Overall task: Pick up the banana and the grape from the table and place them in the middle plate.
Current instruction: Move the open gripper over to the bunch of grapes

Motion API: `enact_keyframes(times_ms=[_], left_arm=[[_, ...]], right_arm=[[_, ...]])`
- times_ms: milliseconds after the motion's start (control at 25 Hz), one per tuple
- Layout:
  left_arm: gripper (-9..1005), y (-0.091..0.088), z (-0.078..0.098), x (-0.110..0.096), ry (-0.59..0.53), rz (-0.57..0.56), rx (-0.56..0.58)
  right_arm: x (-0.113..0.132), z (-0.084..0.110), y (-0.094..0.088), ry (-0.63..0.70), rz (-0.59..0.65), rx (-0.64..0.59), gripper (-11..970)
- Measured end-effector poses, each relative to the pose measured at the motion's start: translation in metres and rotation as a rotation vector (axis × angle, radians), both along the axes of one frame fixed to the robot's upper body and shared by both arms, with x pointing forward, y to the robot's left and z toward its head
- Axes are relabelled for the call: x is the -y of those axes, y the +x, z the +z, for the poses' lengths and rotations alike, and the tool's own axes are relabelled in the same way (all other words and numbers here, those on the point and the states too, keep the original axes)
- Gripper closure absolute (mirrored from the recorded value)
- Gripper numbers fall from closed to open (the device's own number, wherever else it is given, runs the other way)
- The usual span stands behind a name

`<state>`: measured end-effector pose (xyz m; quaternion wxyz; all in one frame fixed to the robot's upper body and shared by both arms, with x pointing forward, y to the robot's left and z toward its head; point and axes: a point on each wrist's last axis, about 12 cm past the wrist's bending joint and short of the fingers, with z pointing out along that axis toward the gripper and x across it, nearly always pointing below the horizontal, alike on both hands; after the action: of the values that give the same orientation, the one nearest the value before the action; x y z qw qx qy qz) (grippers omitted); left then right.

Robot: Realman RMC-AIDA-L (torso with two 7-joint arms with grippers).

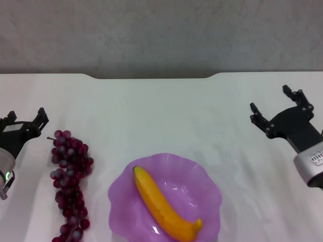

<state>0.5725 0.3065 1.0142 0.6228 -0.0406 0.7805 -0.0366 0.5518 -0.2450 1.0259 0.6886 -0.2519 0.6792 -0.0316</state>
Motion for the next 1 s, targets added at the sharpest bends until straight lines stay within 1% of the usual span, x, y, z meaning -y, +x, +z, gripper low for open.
enact_keyframes(times_ms=[120,240,400,560,720,880,920,1000], left_arm=[[176,0.001,0.000,0.002,-0.009,-0.008,-0.007],[175,0.005,0.003,0.010,-0.023,-0.034,0.004],[175,0.010,0.005,0.022,-0.018,-0.084,-0.014],[174,0.021,0.015,0.035,-0.043,-0.138,-0.040],[169,0.030,0.038,0.042,-0.050,-0.195,-0.073],[169,0.031,0.064,0.045,-0.032,-0.173,-0.091],[169,0.030,0.074,0.047,-0.019,-0.173,-0.109],[170,0.027,0.088,0.050,0.023,-0.193,-0.168]], right_arm=[[0.003,0.000,-0.004,0.009,-0.009,0.021,78],[0.006,-0.001,-0.008,0.021,-0.021,0.026,78],[0.011,-0.007,-0.007,0.008,-0.033,-0.026,78],[0.014,-0.011,-0.005,-0.008,-0.042,-0.066,78],[0.015,-0.012,-0.005,-0.008,-0.045,-0.075,78],[0.018,-0.015,-0.004,-0.003,-0.052,-0.100,77],[0.018,-0.015,-0.004,-0.003,-0.052,-0.106,77],[0.018,-0.015,-0.004,-0.003,-0.052,-0.109,77]])
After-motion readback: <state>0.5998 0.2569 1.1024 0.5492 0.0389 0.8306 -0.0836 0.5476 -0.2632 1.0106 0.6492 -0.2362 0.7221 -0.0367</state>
